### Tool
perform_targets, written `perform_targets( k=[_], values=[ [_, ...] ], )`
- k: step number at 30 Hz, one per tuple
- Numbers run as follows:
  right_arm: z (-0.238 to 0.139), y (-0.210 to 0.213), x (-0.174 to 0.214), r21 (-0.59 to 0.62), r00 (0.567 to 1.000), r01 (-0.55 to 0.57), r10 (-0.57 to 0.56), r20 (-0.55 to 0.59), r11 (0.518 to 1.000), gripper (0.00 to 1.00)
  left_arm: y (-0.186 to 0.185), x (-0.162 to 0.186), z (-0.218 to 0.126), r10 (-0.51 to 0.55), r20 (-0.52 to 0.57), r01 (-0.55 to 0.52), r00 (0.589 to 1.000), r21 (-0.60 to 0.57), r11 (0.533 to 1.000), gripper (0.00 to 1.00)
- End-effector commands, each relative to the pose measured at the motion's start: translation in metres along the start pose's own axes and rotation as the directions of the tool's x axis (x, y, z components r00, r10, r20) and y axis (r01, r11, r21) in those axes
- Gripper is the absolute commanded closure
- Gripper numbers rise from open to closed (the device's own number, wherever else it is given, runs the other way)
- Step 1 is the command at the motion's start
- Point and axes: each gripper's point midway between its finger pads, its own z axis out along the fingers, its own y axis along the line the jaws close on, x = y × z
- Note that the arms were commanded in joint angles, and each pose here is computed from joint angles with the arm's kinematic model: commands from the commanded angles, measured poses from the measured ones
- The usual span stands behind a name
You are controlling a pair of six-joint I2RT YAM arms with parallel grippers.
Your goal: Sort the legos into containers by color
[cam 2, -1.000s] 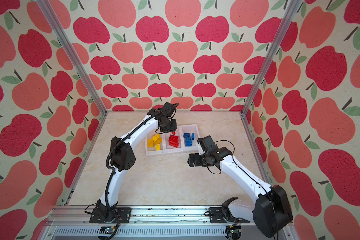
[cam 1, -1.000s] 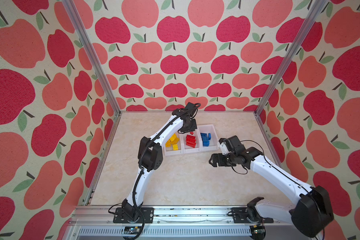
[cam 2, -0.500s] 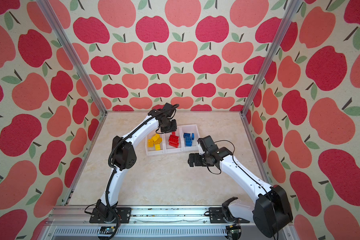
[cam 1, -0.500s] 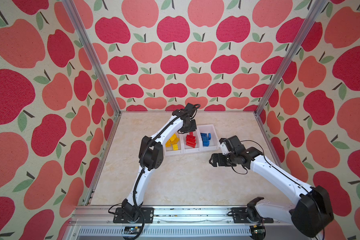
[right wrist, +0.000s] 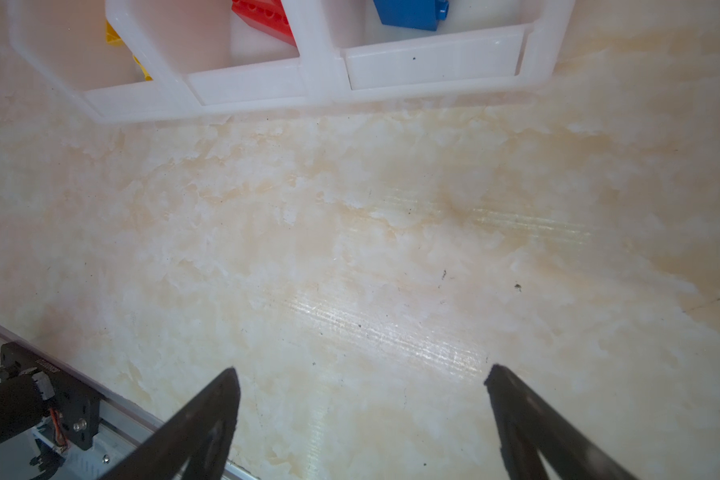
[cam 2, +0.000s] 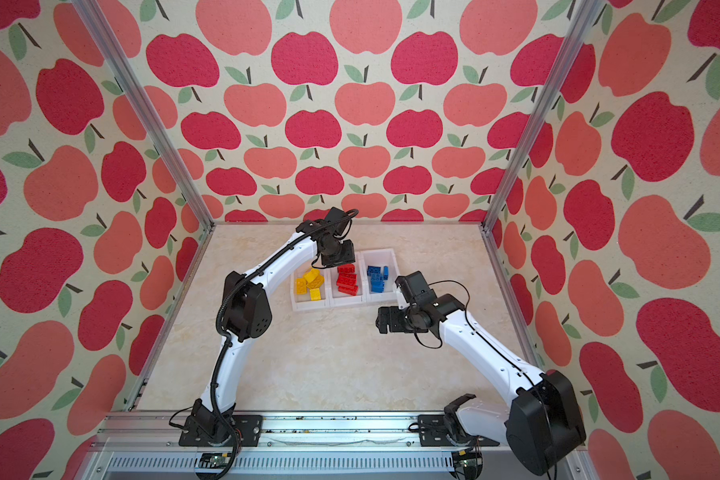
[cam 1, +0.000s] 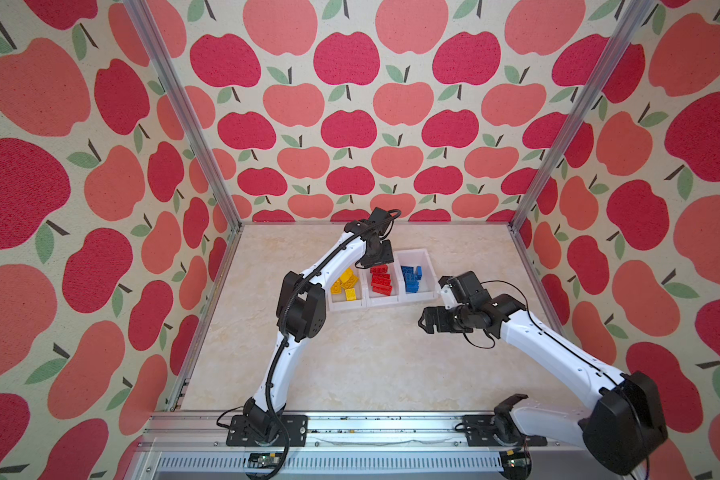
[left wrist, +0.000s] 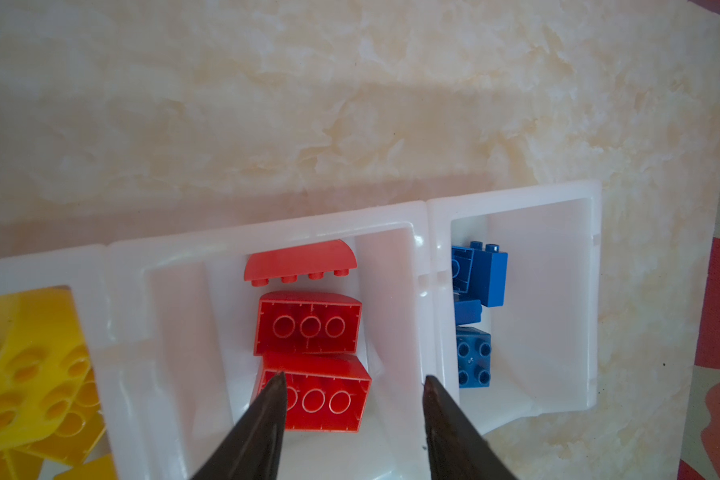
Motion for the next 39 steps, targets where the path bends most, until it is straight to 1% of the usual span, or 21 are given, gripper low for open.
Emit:
perform_targets(
  k=[1,6,12,16,20,26,30,35,39],
  values=[
    [-0.007,-0.004,-0.003,0.020,1.000,-0.004,0.004,0.020,1.000,0.04,-0.004,-0.010,-0.035,0.017,0.070,-0.019,0.997,0.027,0.999,0.41],
    [-0.010,-0.005,-0.012,0.025,0.999,0.010,-0.011,0.042,1.000,0.02,0.005,-0.004,-0.066,0.048,0.141,-0.050,0.989,0.013,0.999,0.32],
    [-0.014,-0.014,-0.027,0.035,0.996,0.016,-0.019,0.082,0.999,0.01,0.032,0.014,-0.101,0.081,0.218,-0.076,0.973,-0.032,0.997,0.19],
    [-0.017,-0.023,-0.043,0.050,0.993,0.031,-0.037,0.116,0.998,0.01,0.057,0.028,-0.122,0.093,0.276,-0.078,0.956,-0.065,0.995,0.09],
    [-0.022,-0.035,-0.062,0.072,0.987,0.041,-0.051,0.152,0.997,0.01,0.088,0.040,-0.139,0.085,0.314,-0.057,0.946,-0.096,0.994,0.01],
    [-0.033,-0.061,-0.091,0.123,0.971,0.054,-0.081,0.226,0.991,0.01,0.147,0.053,-0.156,0.075,0.351,-0.015,0.933,-0.170,0.985,0.01],
    [-0.040,-0.085,-0.110,0.188,0.945,0.061,-0.117,0.304,0.980,0.01,0.186,0.057,-0.169,0.095,0.407,-0.002,0.909,-0.225,0.974,0.01],
    [-0.039,-0.125,-0.125,0.302,0.905,0.051,-0.172,0.390,0.952,0.01,0.233,0.056,-0.178,0.088,0.481,0.046,0.872,-0.260,0.965,0.01],
    [-0.037,-0.155,-0.131,0.361,0.846,0.006,-0.197,0.496,0.933,0.01,0.264,0.053,-0.186,0.102,0.548,0.068,0.830,-0.280,0.958,0.01]
  ],
)
